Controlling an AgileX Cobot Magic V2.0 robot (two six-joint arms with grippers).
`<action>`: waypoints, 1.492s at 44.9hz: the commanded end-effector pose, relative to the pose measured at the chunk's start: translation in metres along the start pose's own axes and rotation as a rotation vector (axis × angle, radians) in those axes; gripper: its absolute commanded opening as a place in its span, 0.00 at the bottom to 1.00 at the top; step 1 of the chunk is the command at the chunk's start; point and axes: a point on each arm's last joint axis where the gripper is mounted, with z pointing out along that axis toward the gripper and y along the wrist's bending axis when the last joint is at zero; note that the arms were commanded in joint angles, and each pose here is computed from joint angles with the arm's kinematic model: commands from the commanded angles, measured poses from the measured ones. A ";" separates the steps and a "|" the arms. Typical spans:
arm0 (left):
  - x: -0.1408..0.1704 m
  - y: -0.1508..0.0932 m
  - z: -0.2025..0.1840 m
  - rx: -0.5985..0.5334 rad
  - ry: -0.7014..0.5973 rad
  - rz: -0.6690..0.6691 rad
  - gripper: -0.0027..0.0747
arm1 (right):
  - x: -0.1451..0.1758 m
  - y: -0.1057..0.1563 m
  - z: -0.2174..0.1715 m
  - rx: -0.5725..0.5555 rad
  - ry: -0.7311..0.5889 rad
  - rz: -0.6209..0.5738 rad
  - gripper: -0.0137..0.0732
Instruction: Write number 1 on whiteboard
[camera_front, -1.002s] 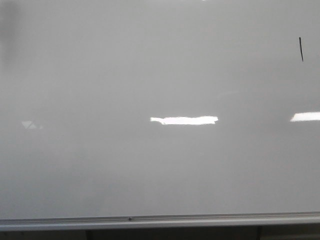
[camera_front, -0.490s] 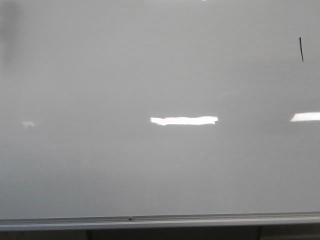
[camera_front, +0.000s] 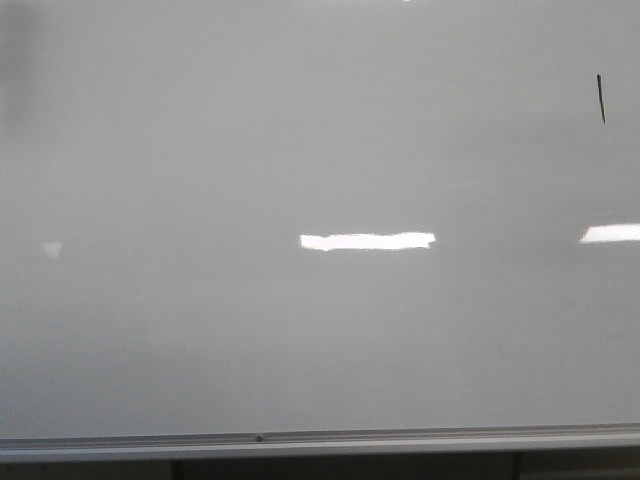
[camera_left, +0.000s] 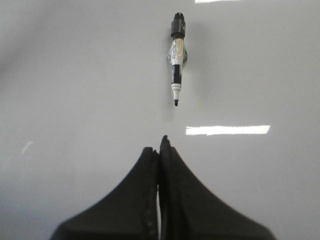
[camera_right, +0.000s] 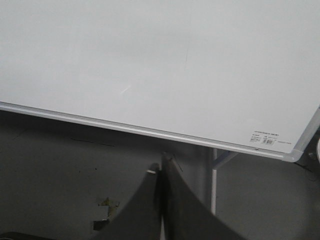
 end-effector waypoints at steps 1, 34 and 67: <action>-0.002 0.000 -0.001 0.001 -0.095 -0.005 0.01 | -0.011 -0.002 -0.004 0.018 -0.077 -0.012 0.08; -0.002 0.000 -0.001 0.006 -0.095 -0.005 0.01 | -0.011 -0.002 -0.004 0.018 -0.077 -0.012 0.08; -0.002 0.000 -0.001 0.006 -0.095 -0.005 0.01 | 0.076 0.009 0.041 0.071 -0.675 0.153 0.08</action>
